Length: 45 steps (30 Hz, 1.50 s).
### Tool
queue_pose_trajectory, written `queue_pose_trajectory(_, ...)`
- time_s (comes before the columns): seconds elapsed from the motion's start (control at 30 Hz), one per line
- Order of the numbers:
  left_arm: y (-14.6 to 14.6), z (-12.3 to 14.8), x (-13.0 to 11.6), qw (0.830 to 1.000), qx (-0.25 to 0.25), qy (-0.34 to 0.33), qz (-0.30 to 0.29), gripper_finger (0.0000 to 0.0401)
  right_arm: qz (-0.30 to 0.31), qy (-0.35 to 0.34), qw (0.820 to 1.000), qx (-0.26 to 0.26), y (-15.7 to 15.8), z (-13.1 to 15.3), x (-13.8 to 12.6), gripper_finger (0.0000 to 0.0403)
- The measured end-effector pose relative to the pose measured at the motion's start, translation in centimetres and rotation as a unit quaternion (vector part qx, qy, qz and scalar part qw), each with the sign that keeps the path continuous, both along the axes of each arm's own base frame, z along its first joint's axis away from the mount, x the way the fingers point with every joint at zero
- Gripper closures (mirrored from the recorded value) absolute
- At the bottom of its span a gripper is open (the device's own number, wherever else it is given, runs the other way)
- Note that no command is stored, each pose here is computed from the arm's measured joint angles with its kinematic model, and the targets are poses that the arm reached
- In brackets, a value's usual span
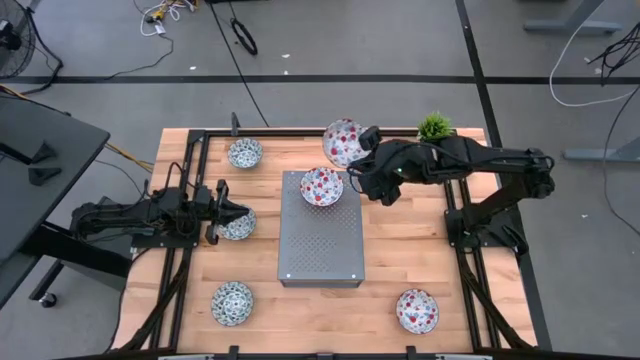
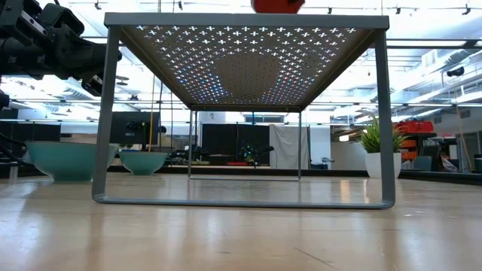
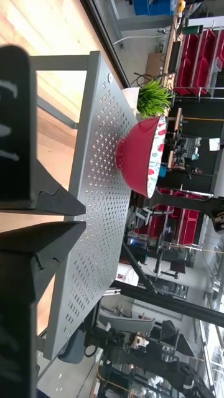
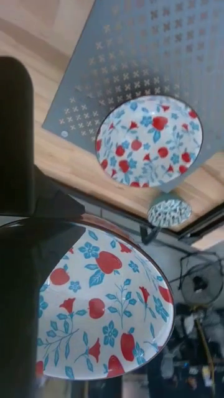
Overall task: Pick & Place Mini bowls
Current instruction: Put the top red bowl on top of the red bowl on the shelf
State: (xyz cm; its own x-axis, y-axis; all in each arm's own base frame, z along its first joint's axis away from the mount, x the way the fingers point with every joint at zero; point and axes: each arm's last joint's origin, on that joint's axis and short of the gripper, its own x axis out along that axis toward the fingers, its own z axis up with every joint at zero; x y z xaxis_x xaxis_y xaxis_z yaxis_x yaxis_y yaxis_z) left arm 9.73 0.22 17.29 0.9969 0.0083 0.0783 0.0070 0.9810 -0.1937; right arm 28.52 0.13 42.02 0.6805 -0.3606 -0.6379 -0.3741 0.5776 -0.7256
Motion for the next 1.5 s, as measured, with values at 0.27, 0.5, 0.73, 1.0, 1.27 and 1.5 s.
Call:
queue_pose_trajectory(0.27,0.0,0.0,0.0,1.000,0.000,0.000,0.000,0.0369,0.072,0.013,0.997,0.037,-0.5,-0.5,0.8,0.0403)
queue_pose_trajectory(0.5,0.0,0.0,0.0,1.000,0.000,0.000,0.000,0.0369,0.119,0.020,0.990,0.075,-0.5,-1.1,1.7,0.0403)
queue_pose_trajectory(0.73,0.0,0.0,0.0,1.000,0.000,0.001,0.000,0.0369,0.153,0.037,0.980,0.119,-0.7,-2.3,2.9,0.0403)
queue_pose_trajectory(1.0,0.0,0.0,0.0,1.000,0.000,0.001,0.000,0.0369,0.168,0.074,0.975,0.127,-1.0,-4.1,4.3,0.0403)
queue_pose_trajectory(1.27,0.0,0.0,0.0,1.000,0.000,0.001,0.000,0.0369,0.165,0.096,0.973,0.131,-1.1,-5.0,4.9,0.0403)
queue_pose_trajectory(1.5,0.0,0.0,0.0,1.000,0.000,0.001,0.000,0.0369,0.162,0.115,0.971,0.135,-1.1,-5.5,4.9,0.0403)
